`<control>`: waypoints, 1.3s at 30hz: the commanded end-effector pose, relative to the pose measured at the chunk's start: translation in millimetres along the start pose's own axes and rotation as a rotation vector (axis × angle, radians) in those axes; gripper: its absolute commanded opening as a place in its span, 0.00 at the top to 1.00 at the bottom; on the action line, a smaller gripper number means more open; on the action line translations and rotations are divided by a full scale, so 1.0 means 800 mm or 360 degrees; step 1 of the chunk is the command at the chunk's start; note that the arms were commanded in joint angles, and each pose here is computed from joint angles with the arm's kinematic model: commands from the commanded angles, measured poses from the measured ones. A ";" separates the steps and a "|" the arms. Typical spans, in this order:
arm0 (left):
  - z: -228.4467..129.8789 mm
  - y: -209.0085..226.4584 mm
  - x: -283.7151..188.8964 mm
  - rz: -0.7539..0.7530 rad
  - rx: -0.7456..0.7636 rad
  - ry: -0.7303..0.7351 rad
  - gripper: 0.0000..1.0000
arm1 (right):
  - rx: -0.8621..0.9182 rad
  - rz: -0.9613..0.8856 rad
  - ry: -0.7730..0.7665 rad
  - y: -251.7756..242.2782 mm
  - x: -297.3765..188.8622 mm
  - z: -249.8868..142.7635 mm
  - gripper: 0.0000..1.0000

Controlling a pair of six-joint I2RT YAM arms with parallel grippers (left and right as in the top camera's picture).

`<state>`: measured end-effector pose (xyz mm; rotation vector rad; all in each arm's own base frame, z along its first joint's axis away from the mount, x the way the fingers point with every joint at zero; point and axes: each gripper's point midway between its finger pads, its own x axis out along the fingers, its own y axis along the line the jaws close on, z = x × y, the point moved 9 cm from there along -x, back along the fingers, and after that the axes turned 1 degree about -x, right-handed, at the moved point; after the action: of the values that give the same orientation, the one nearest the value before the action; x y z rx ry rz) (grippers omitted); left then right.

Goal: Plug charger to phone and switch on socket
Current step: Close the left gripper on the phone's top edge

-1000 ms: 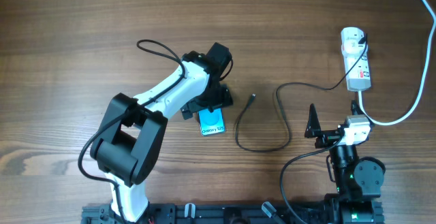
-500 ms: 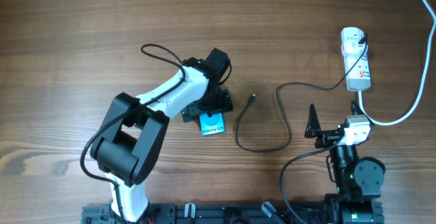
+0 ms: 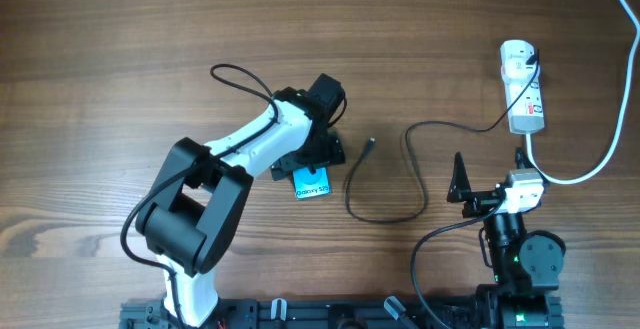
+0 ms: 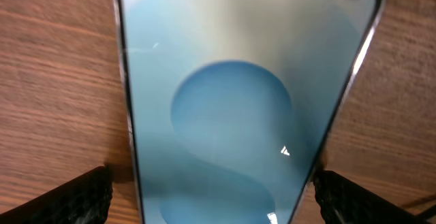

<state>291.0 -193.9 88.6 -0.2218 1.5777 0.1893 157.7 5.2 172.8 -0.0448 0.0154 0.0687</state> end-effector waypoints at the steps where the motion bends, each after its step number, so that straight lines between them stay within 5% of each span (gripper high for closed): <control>1: 0.000 0.004 0.010 0.0066 -0.0022 -0.0012 0.00 | 0.0003 -0.0008 -0.0008 0.000 0.000 0.001 0.00; 27: 0.001 0.003 0.013 0.0079 -0.0001 -0.0046 0.00 | 0.0003 -0.0008 -0.0008 0.000 0.000 0.001 0.00; 30: 0.000 0.002 0.013 0.0078 0.0006 -0.0046 0.11 | 0.0003 -0.0008 -0.0008 0.000 0.000 0.001 0.00; 39: -0.005 -0.005 0.014 0.0065 0.0031 -0.0058 0.17 | 0.0004 -0.0008 -0.0008 0.000 0.000 0.001 0.00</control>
<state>292.2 -199.6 86.7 -0.1981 1.5342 0.1894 157.7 5.2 172.8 -0.0448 0.0154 0.0687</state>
